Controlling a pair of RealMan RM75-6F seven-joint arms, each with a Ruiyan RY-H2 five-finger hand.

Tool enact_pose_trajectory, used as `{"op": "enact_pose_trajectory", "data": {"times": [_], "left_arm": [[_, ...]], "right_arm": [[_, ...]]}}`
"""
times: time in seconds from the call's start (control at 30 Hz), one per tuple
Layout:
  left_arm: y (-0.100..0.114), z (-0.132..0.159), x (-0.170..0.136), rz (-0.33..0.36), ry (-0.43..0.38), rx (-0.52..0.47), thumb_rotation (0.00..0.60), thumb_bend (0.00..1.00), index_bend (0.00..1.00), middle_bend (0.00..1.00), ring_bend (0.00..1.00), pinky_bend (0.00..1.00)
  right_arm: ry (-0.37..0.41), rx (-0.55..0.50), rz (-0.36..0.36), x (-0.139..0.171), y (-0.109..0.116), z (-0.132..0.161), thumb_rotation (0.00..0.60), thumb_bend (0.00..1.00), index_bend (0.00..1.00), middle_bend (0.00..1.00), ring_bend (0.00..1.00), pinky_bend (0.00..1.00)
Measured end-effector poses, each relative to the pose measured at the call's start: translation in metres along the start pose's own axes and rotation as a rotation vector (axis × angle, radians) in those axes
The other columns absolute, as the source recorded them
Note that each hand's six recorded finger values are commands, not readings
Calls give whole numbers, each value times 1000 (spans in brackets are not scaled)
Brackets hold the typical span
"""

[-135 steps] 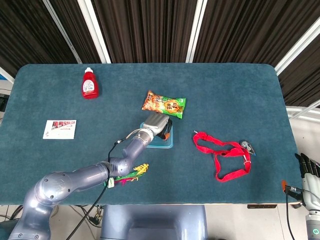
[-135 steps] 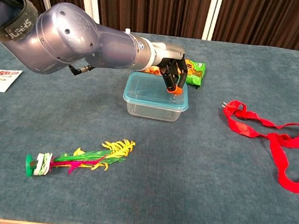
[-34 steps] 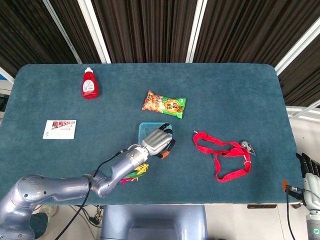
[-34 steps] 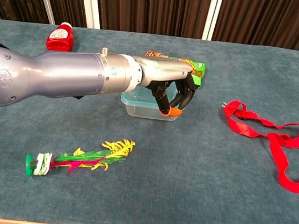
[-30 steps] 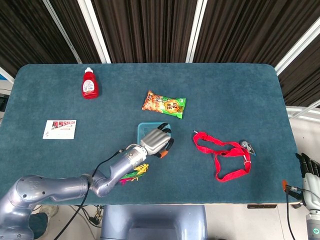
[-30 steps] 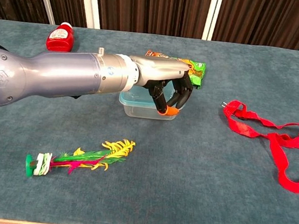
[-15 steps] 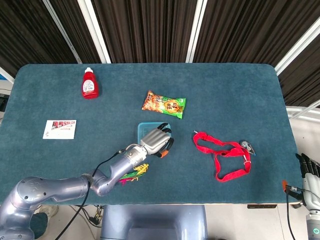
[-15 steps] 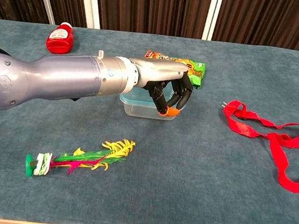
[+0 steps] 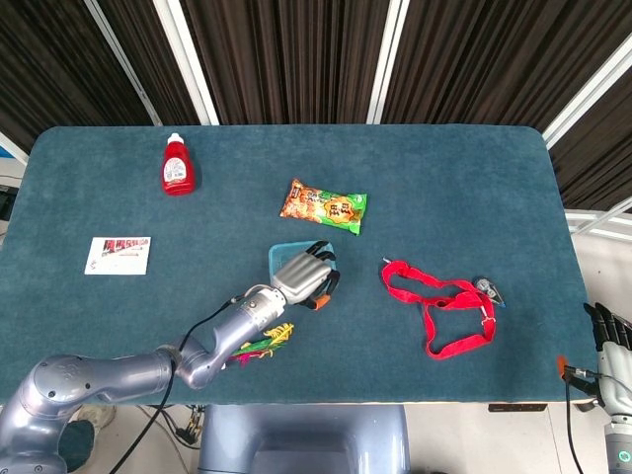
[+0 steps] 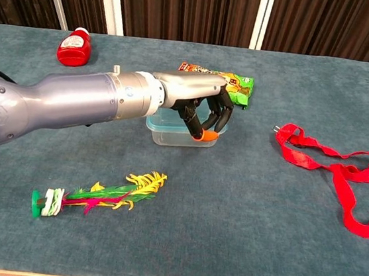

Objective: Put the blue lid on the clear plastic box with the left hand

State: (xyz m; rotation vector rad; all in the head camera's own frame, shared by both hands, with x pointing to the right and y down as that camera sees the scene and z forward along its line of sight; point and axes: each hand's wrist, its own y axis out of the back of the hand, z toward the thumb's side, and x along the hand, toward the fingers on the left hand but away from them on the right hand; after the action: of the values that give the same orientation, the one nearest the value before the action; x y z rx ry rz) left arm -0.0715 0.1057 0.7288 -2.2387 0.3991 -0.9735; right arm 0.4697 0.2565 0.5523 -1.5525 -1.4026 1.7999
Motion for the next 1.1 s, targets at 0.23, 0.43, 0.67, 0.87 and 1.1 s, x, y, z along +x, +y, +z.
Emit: {"op": "enact_pose_trajectory", "data": {"times": [0.23,0.43,0.67,0.87,1.1], "left_arm": [[-4,-6,-2,10,2,18,600,493,698,637,168,0],[-7,-6,-1,13,-6,28,600,493,698,638,168,0],[-10,-10,-1,14,6,35,600,493,698,638,168,0],[-13,-16,-1,4,20,44,600,493,698,639,168,0],[-15,-20,-1,5,32,50,600,493,699,639,168,0]], "right_arm": [[1,-1,-1,0,0,0,600,392,80,39,22,0],[0,-1,-2,0,1,0,600,392,80,39,23,0],[1,-1,-4,0,1,0,600,392,80,39,23,0],[1,-2,-5,0,1,0,600,392,79,39,23,0],[2,-1,-5,0,1,0,600,393,79,39,23,0]]}}
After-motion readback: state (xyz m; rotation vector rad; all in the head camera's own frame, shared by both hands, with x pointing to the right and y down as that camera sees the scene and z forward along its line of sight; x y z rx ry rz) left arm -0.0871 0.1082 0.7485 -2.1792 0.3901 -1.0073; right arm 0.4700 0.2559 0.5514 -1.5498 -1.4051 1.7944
